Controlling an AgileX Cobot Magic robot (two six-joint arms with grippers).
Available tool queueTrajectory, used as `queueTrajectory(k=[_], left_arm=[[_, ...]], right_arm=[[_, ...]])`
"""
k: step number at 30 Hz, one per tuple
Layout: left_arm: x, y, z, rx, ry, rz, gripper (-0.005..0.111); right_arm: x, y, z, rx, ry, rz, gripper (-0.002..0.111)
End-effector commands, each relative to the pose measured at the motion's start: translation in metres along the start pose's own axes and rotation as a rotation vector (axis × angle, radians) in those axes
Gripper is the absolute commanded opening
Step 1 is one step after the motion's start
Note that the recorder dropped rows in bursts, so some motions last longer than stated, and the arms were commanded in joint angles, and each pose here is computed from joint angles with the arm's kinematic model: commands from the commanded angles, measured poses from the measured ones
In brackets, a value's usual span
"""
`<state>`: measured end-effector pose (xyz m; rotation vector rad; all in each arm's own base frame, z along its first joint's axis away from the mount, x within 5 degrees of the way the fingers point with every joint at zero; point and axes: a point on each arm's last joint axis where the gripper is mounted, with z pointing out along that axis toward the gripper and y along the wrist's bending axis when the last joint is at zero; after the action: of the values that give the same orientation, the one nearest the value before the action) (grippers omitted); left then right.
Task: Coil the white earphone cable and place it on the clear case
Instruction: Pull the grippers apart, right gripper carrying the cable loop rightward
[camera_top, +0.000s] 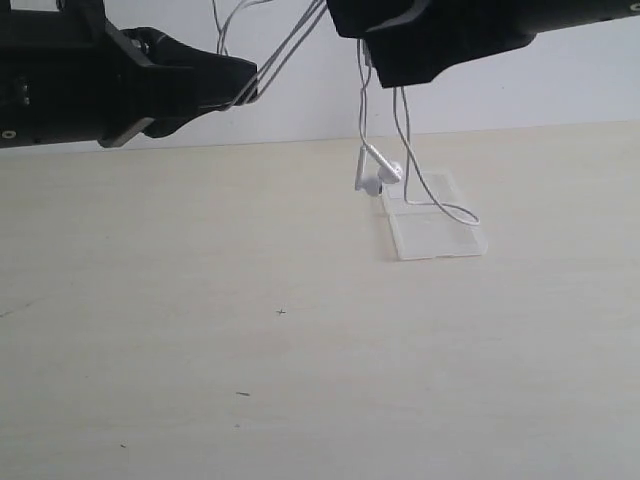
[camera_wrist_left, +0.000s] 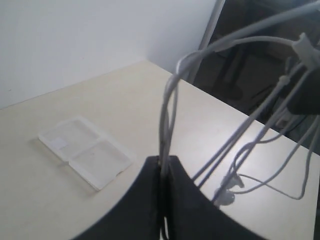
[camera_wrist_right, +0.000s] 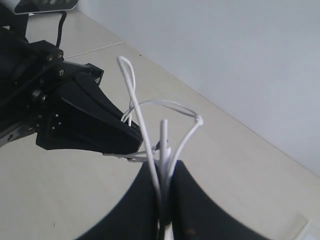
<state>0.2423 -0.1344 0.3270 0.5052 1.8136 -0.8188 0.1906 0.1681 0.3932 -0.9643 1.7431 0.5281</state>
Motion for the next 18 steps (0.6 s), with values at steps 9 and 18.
queueTrajectory(k=[9, 18], left_arm=[[0.0072, 0.0075, 0.0012, -0.053, 0.034, 0.026, 0.000], [0.0073, 0.0074, 0.0012, -0.051, 0.035, 0.027, 0.005]], right_arm=[[-0.0261, -0.0082, -0.0235, 0.113, -0.099, -0.029, 0.000], [-0.0218, -0.0077, -0.0223, 0.098, -0.031, 0.018, 0.000]])
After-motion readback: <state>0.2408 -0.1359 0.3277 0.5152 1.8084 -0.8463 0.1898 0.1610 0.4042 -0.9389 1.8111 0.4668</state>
